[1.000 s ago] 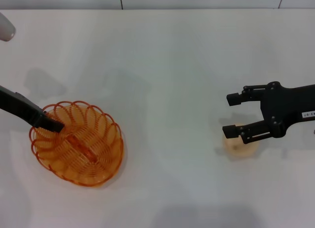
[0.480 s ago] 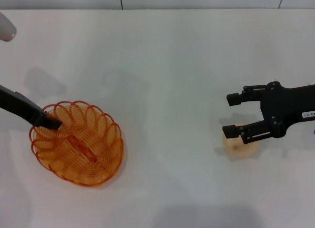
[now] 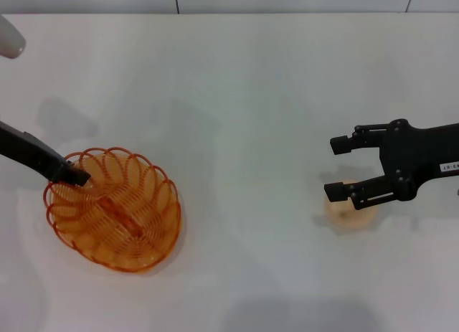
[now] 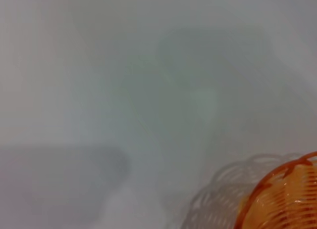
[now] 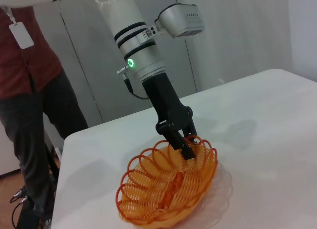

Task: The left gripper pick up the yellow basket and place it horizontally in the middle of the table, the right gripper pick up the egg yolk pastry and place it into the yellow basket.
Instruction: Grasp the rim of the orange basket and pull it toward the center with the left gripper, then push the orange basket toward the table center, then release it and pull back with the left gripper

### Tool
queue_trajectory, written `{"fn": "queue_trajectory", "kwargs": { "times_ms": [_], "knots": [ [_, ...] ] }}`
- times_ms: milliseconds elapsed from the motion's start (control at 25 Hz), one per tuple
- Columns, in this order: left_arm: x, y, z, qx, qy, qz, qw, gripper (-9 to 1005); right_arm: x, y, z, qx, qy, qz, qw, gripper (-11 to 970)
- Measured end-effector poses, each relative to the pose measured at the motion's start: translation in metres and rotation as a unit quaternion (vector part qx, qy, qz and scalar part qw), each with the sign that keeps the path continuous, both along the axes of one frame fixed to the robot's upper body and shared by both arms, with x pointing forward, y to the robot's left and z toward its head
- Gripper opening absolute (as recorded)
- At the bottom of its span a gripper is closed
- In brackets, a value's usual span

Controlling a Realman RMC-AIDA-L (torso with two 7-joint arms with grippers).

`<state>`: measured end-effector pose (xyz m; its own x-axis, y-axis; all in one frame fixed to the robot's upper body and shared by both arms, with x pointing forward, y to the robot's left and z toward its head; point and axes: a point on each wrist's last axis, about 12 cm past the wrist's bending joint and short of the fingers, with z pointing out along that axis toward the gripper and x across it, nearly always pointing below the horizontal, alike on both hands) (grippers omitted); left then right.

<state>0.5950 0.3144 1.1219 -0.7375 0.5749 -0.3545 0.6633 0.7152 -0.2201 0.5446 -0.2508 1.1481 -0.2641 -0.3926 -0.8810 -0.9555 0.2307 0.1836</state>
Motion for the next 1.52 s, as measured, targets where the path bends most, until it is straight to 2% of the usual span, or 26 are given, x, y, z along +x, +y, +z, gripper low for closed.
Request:
{"fn": "queue_trajectory", "kwargs": {
  "times_ms": [280, 480, 800, 1080, 1520],
  "knots": [
    [0.002, -0.001, 0.002, 0.0, -0.003, 0.0, 1.0, 225, 0.0, 0.0, 0.001, 0.0, -0.001, 0.001, 1.0, 857],
    [0.004, 0.0, 0.003, 0.003, -0.008, 0.002, 1.0, 131, 0.0, 0.0, 0.001, 0.0, -0.001, 0.001, 1.0, 857],
    [0.003, -0.002, 0.005, 0.0, -0.004, -0.007, 1.0, 120, 0.001, 0.0, 0.002, 0.002, -0.003, 0.0, 1.0, 857],
    [0.0, -0.008, 0.02, -0.017, 0.0, -0.019, 1.0, 115, 0.001, -0.001, 0.001, 0.002, -0.004, -0.003, 1.0, 857],
    [0.004, -0.004, 0.038, -0.041, -0.013, 0.058, 0.997, 85, 0.003, 0.0, 0.003, 0.002, -0.007, -0.004, 1.0, 857]
  ]
}}
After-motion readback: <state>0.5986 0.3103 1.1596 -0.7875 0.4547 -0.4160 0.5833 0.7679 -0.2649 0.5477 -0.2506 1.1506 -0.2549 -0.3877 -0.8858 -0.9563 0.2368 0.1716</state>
